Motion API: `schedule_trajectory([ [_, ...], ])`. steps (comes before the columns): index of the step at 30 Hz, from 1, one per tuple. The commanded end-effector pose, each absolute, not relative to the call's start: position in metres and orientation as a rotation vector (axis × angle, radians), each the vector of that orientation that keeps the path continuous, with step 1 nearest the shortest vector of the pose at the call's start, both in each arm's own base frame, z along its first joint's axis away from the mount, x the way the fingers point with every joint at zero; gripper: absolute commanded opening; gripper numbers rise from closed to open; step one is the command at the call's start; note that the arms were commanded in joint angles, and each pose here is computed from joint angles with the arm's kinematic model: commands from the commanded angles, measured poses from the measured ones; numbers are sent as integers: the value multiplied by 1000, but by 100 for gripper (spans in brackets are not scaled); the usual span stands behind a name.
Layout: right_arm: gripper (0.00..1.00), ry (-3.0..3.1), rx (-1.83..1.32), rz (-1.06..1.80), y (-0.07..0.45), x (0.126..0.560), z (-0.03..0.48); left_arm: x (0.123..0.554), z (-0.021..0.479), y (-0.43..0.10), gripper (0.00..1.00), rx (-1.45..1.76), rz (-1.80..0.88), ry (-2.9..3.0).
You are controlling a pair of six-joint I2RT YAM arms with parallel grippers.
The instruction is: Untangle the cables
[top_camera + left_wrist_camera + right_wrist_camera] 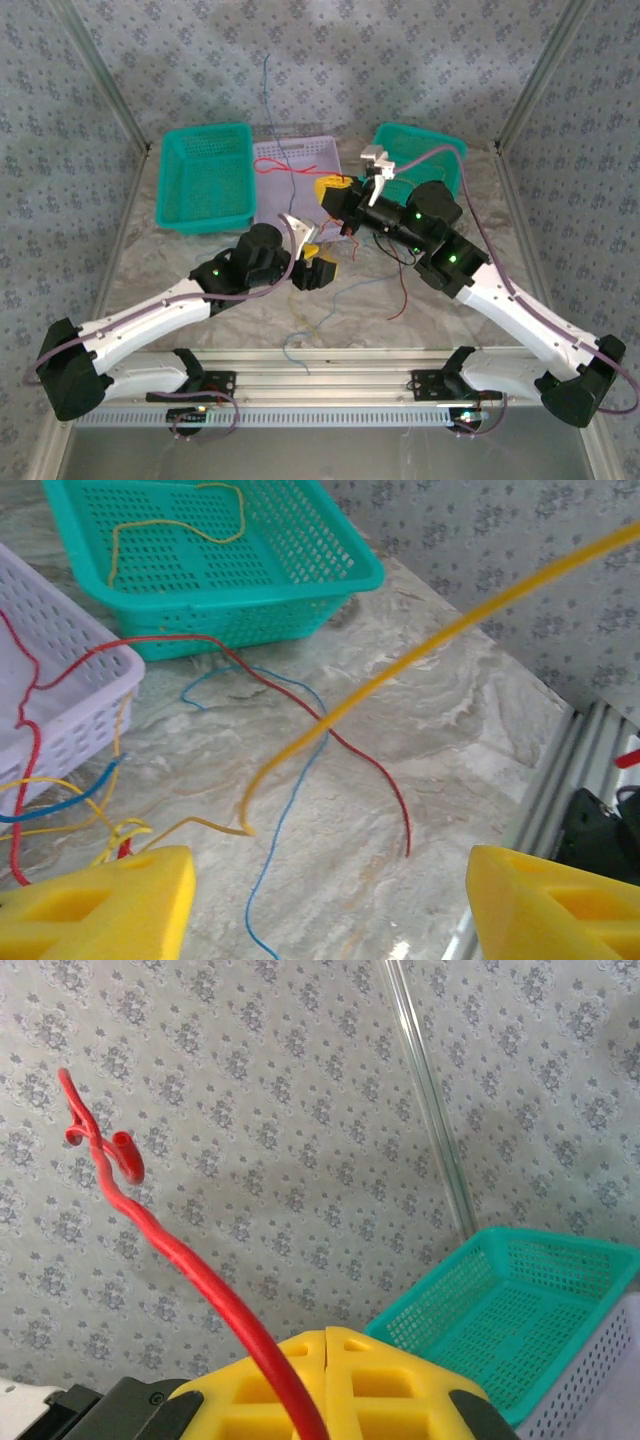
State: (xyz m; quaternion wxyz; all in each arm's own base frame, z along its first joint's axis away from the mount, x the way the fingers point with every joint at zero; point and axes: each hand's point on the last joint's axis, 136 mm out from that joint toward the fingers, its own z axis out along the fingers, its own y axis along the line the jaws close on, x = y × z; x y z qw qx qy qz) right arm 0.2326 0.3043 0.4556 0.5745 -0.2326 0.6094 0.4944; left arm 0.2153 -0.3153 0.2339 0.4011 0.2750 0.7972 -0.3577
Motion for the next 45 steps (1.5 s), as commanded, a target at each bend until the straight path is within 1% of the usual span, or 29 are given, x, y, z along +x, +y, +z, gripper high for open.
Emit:
schedule_trajectory([
  [1,0,1351,-557,1208,300,217,484,228,242,-309,72,663,-809,1972],
  [5,0,1351,-565,1232,304,213,483,237,249,-316,71,651,-804,1948],
  [7,0,1344,-565,1241,305,212,485,239,250,-320,67,653,-807,1944],
  [8,0,1342,-563,1246,304,211,486,241,249,-323,63,661,-802,1946],
  [9,0,1337,-562,1250,304,210,487,243,248,-324,58,659,-793,1951],
  [10,0,1334,-564,1257,304,209,488,244,247,-325,50,663,-790,1951],
  [14,0,1323,-556,1256,300,206,493,247,250,-327,18,660,-790,1946],
  [16,0,1319,-537,1234,294,207,493,247,256,-324,0,654,-794,1941],
  [20,0,1327,-439,1123,274,220,489,242,279,-314,0,630,-837,1904],
  [26,0,1366,-307,949,238,254,481,227,313,-284,0,569,-884,1859],
  [31,0,1403,-170,747,197,288,474,211,340,-253,0,534,-886,1821],
  [35,0,1462,-69,671,173,320,462,204,365,-228,0,511,-835,1776],
  [38,0,1521,-35,676,173,345,445,197,389,-212,0,502,-811,1720],
  [41,0,1563,-25,701,180,367,431,195,403,-200,0,505,-754,1693],
  [42,0,1580,-49,725,191,373,423,196,404,-198,0,505,-739,1692],
  [43,0,1562,-66,762,200,377,434,196,404,-197,0,505,-735,1691],
  [45,0,1616,-122,855,231,393,427,194,405,-198,0,518,-750,1683],
])
